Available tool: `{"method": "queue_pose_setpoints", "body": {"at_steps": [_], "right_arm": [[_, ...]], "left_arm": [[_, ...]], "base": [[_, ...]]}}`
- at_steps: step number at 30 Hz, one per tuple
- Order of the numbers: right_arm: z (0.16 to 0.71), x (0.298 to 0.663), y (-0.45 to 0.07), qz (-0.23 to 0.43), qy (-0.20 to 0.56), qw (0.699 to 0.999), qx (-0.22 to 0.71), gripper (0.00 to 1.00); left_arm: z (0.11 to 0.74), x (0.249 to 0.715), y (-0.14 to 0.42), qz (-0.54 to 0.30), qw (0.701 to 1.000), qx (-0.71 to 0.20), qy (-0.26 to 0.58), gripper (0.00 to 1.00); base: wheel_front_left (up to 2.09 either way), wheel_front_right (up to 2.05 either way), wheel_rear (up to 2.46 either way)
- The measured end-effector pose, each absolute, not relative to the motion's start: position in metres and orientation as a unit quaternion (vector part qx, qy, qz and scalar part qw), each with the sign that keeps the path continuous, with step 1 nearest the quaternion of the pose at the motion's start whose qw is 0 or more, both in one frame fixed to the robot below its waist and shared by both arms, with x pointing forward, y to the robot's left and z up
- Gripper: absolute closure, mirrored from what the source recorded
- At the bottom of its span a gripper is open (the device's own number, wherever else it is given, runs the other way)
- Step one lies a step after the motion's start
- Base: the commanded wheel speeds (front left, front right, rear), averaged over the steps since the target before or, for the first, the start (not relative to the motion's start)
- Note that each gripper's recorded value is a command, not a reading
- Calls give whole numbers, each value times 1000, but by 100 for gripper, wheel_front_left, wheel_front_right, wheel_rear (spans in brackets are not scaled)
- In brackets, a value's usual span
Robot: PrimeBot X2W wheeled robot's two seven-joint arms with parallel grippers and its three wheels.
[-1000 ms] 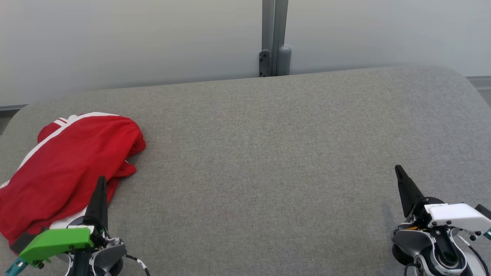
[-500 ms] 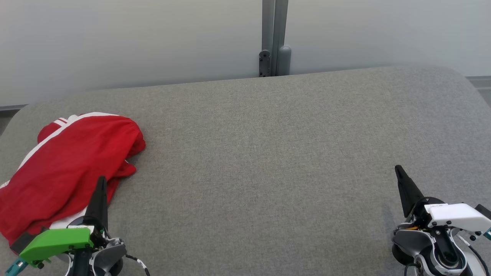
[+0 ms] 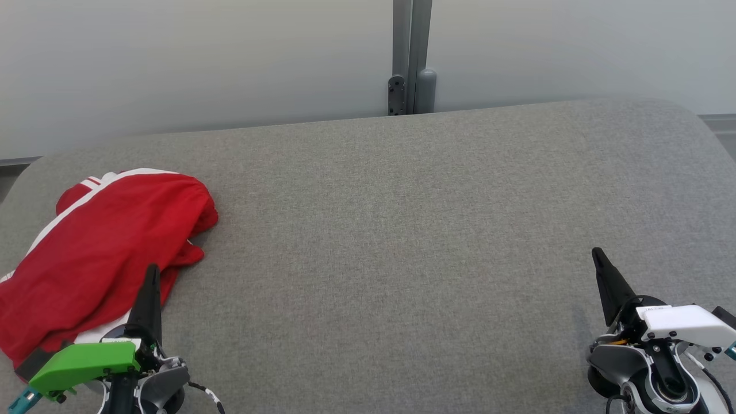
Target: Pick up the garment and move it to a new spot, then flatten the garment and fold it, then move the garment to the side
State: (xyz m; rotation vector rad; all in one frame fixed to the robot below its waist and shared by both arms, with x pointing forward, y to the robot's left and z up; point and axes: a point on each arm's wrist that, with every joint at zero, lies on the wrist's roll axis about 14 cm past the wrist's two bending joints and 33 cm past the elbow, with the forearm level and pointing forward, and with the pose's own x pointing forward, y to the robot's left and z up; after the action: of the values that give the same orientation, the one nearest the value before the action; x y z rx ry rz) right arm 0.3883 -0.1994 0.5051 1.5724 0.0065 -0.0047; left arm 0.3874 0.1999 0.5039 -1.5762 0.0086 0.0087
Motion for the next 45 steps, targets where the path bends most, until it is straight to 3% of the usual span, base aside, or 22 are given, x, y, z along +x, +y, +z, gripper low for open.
{"method": "queue_pose_setpoints", "body": {"at_steps": [9,10,15,25,33,38,45], "right_arm": [[505,388,-199,-2,3,707,708,100],[503,388,-199,-4,5,706,708,0],[481,377,-196,-28,27,701,712,0],[487,378,-191,-25,17,717,697,0],[496,379,-187,-14,12,774,633,0],[505,381,-178,6,9,829,559,0],[512,383,-168,27,5,881,472,0]], "left_arm": [[504,387,200,4,705,-709,4,100],[502,387,200,6,705,-710,6,0],[480,376,197,30,700,-713,29,0],[483,377,191,29,708,-705,22,0],[484,376,188,29,741,-671,21,0],[482,374,187,30,779,-626,24,0],[480,371,189,33,830,-556,27,0]], "base": [[0,0,0],[0,0,0],[0,0,0],[0,0,0],[0,0,0],[0,0,0],[0,0,0]]}}
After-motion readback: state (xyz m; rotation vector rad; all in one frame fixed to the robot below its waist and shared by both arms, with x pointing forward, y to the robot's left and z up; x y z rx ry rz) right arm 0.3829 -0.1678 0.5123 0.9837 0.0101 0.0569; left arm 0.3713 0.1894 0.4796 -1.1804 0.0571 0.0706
